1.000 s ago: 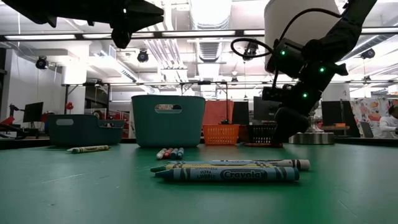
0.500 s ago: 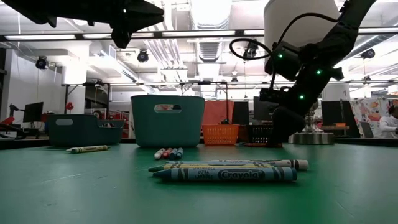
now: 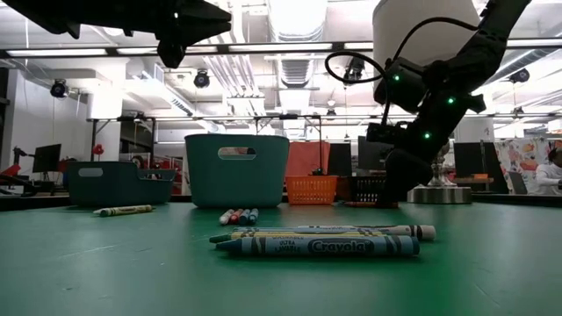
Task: Sort crayons
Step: Put the orange crayon into the blue bin
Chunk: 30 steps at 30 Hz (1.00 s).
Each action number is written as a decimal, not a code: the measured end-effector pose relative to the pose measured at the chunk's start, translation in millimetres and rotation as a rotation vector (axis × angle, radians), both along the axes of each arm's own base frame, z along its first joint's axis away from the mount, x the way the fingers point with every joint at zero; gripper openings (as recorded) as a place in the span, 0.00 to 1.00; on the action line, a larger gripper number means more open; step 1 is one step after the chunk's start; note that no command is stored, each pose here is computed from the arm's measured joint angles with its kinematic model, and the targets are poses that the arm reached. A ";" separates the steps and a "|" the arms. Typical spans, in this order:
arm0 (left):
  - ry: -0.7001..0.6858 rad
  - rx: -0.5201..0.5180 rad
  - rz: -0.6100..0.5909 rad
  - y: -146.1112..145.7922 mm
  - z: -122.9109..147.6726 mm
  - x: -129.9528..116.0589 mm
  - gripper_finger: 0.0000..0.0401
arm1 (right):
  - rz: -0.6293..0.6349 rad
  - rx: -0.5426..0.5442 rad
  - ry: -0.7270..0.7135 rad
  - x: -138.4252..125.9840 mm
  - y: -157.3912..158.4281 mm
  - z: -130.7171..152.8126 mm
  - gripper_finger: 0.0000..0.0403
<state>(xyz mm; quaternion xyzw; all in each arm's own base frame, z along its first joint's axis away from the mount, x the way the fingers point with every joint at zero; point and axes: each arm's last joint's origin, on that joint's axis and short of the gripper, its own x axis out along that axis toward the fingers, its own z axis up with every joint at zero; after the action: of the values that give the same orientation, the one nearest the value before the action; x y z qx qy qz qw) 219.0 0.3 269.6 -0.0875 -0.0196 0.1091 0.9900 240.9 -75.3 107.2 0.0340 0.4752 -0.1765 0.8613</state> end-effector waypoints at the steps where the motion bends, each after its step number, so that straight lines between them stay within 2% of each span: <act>1: 0.000 0.000 0.000 -0.1 0.0 0.0 0.17 | -0.001 -0.003 -0.010 -0.1 0.0 2.6 0.03; 4: 0.000 0.000 -0.001 -0.1 0.0 0.0 0.17 | 0.009 0.003 -0.047 -1.7 1.6 12.2 0.03; 6: 0.000 -0.001 -0.002 -0.3 -0.1 0.2 0.17 | 0.037 0.043 -0.072 -4.2 5.3 18.5 0.03; 14: 0.009 0.019 -0.022 -4.2 -7.3 10.1 0.19 | 0.124 0.092 -0.285 -0.5 21.8 53.1 0.03; 22: -0.027 0.068 -0.056 -10.2 -17.8 28.1 0.33 | 0.296 0.069 -0.624 20.2 47.2 82.3 0.03; 27: -0.047 0.157 -0.161 -16.1 -24.2 37.2 0.41 | 0.438 0.012 -0.885 30.8 63.7 104.1 0.03; 30: -0.054 0.163 -0.170 -16.6 -27.9 41.3 0.42 | 0.490 -0.036 -0.996 33.6 71.6 115.0 0.03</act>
<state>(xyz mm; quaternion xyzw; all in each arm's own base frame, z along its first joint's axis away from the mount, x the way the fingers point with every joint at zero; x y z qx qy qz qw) 260.3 -16.4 241.7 -0.0108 -0.0478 0.0204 0.9986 274.5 -3.7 222.2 -0.0129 0.0012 0.0584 0.9982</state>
